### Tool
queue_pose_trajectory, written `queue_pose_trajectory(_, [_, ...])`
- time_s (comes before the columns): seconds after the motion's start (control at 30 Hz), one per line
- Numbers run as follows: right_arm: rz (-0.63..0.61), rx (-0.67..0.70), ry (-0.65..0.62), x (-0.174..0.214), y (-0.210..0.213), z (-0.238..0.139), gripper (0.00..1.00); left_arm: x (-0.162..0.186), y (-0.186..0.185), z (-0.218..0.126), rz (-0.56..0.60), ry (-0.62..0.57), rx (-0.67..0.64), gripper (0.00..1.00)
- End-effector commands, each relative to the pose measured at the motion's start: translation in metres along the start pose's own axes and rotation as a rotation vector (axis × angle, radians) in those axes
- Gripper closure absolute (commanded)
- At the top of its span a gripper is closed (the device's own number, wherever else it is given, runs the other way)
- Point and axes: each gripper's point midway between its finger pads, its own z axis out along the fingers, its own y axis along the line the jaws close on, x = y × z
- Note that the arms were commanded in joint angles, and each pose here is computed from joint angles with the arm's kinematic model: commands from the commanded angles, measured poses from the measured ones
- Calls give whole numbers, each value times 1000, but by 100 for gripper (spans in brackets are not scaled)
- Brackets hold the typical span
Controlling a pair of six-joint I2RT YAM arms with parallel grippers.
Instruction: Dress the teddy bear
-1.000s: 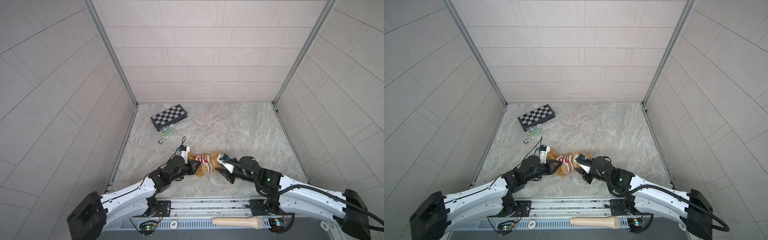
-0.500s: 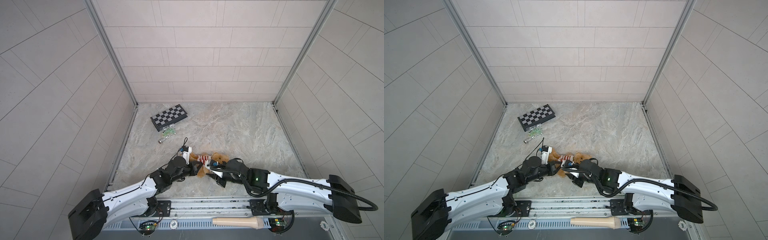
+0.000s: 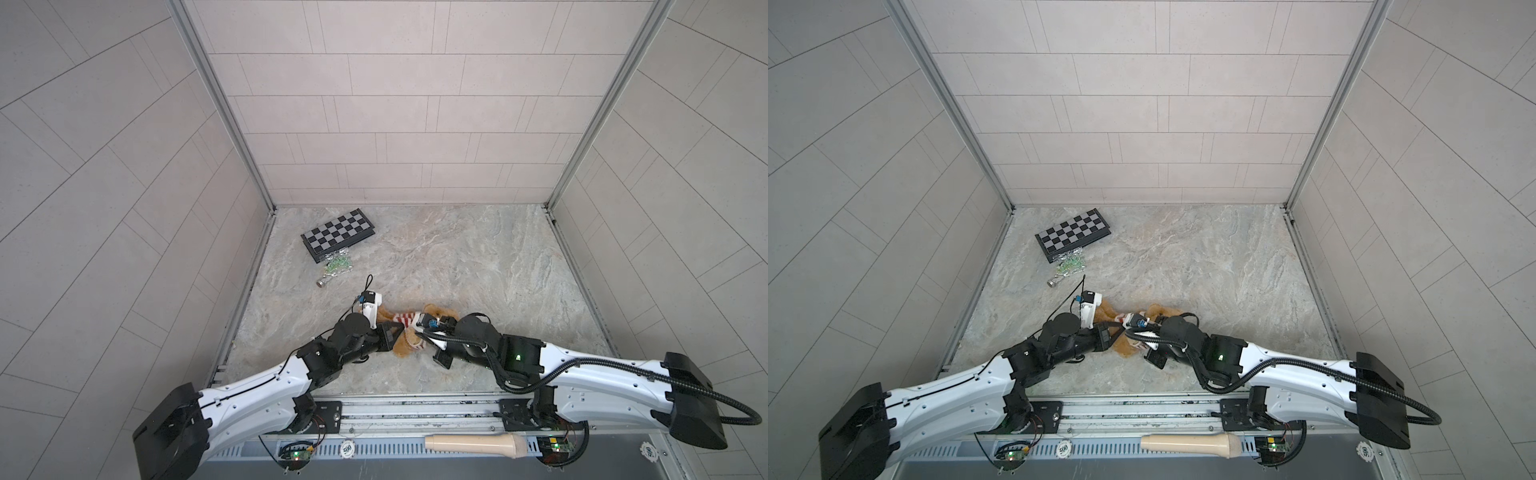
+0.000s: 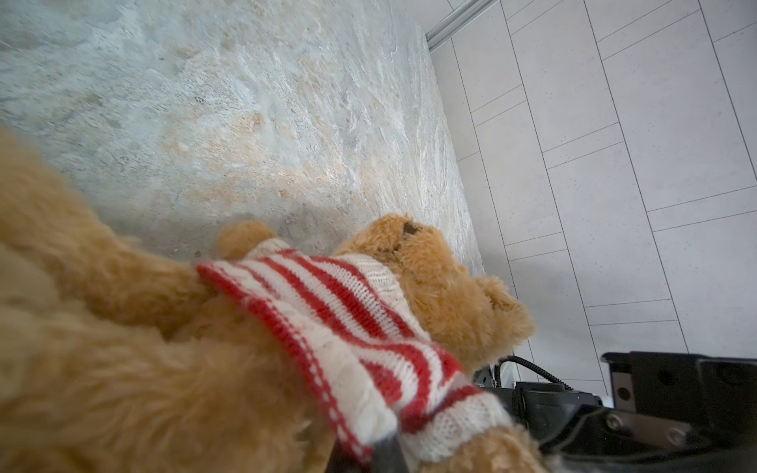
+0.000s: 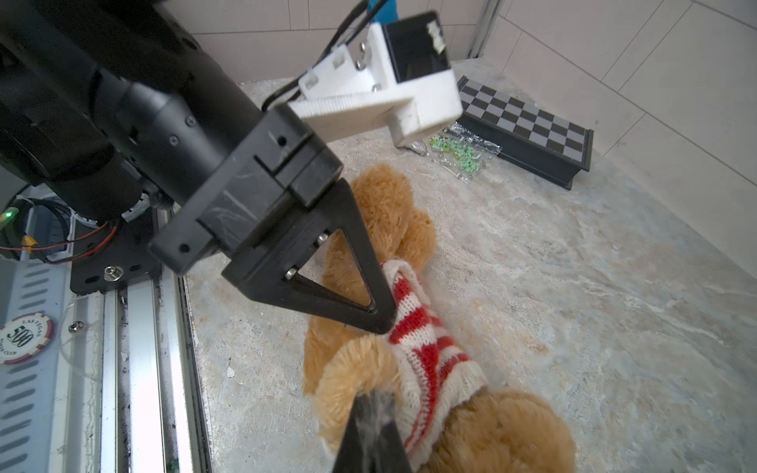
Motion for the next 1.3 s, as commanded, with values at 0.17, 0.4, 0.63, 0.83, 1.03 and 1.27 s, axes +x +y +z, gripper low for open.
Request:
queue_pose_trajectory(0.17, [14, 5, -123, -34, -4, -23, 100, -10, 5, -7, 42, -28, -46, 100])
queue_pose_trajectory(0.4, [74, 62, -168, -41, -17, -33, 100, -5, 24, -9, 77, -9, -122, 100])
queue_pose_trajectory(0.63, [174, 95, -217, -36, -28, -35, 100, 0, 31, -10, 80, -3, -135, 100])
queue_pose_trajectory(0.83, [194, 62, -235, -42, -23, -30, 100, 0, 24, -8, 84, 5, -105, 100])
queue_pose_trajectory(1.03, [240, 64, -231, -49, -23, -19, 100, -8, 3, -7, 101, 0, -49, 100])
queue_pose_trajectory(1.27, [363, 108, -251, -60, -34, -23, 100, -14, -12, -11, 122, 0, -19, 100])
